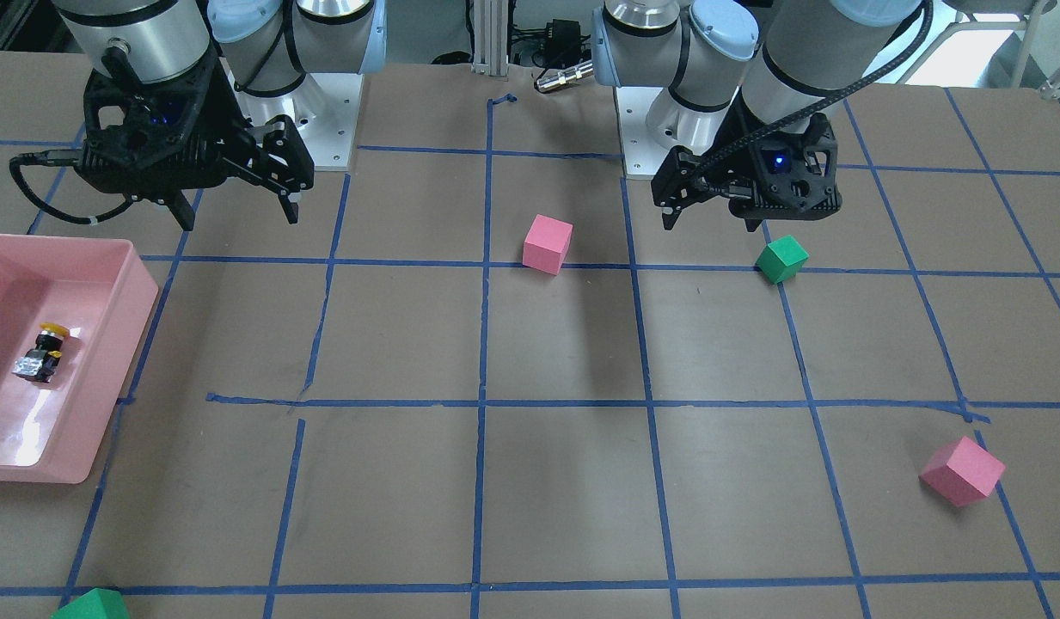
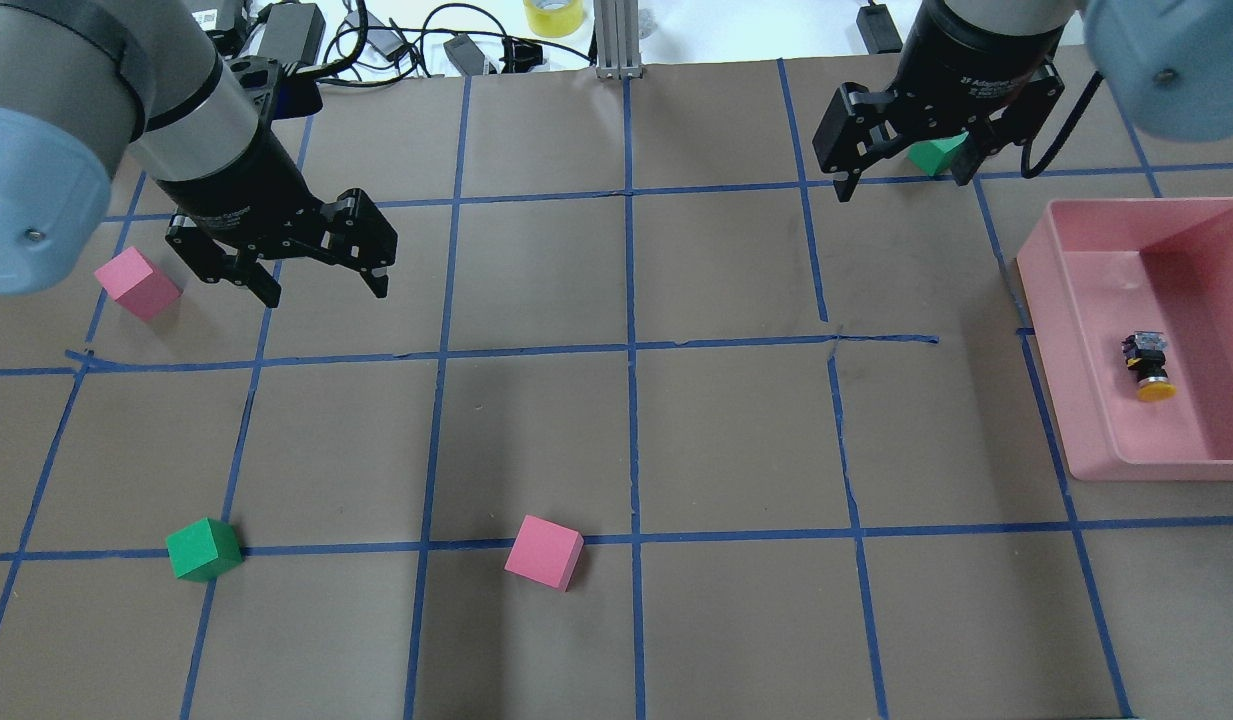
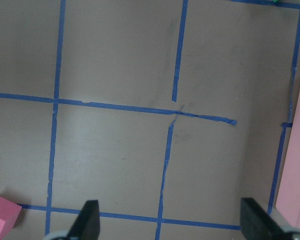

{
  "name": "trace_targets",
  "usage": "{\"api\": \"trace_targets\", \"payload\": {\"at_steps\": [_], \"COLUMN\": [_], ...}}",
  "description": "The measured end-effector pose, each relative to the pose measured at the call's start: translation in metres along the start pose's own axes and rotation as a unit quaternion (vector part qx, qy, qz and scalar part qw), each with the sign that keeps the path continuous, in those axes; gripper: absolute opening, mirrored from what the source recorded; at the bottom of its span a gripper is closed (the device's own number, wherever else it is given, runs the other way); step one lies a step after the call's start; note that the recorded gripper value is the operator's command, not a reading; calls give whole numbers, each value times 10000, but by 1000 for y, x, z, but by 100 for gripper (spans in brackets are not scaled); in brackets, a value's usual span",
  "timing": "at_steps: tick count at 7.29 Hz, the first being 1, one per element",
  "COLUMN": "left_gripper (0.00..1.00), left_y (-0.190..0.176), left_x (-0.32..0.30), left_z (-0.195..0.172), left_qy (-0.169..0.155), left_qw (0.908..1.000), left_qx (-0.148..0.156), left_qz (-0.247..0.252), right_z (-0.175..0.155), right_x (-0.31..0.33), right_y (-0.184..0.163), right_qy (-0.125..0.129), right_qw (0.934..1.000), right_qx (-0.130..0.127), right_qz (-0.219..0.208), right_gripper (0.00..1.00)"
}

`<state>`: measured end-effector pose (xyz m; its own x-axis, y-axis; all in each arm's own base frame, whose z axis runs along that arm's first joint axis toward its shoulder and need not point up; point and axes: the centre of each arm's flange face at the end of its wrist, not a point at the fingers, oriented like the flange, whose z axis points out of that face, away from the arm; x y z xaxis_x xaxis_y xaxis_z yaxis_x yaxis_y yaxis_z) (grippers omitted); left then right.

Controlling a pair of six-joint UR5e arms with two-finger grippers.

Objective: Align button upright
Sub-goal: 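Move the right gripper down into the pink tray over the button switch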

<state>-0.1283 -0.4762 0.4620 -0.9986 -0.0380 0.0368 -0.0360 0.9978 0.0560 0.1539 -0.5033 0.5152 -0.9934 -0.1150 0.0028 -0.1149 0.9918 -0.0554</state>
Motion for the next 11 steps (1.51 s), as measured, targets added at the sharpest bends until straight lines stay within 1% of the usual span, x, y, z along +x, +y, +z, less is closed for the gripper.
{"api": "trace_targets", "payload": {"at_steps": [2,4,5,7,9,10,11], "left_gripper": [100,100,100,100,100,100,100], "left_y": [0,0,0,0,0,0,0], "left_x": [0,0,0,0,0,0,0], "left_z": [0,1,1,1,1,1,1], "left_qy": [-8,-7,-12,-15,-16,-16,-14], "left_qw": [10000,10000,10000,10000,10000,10000,10000], "left_qx": [-5,-10,-11,-11,-12,-12,-12], "left_qz": [11,6,10,13,12,9,5], "right_z": [2,3,4,15,43,65,97], "right_x": [4,24,50,136,224,270,308], "right_y": [-3,-9,-13,-17,-18,-15,-7], "right_qy": [1,23,36,51,4,-12,-20], "right_qw": [10000,9998,9994,9976,9977,9971,9970], "right_qx": [4,15,7,-118,-284,-311,-305], "right_qz": [31,191,333,681,614,697,712], "right_gripper": [100,100,100,100,99,100,100]}}
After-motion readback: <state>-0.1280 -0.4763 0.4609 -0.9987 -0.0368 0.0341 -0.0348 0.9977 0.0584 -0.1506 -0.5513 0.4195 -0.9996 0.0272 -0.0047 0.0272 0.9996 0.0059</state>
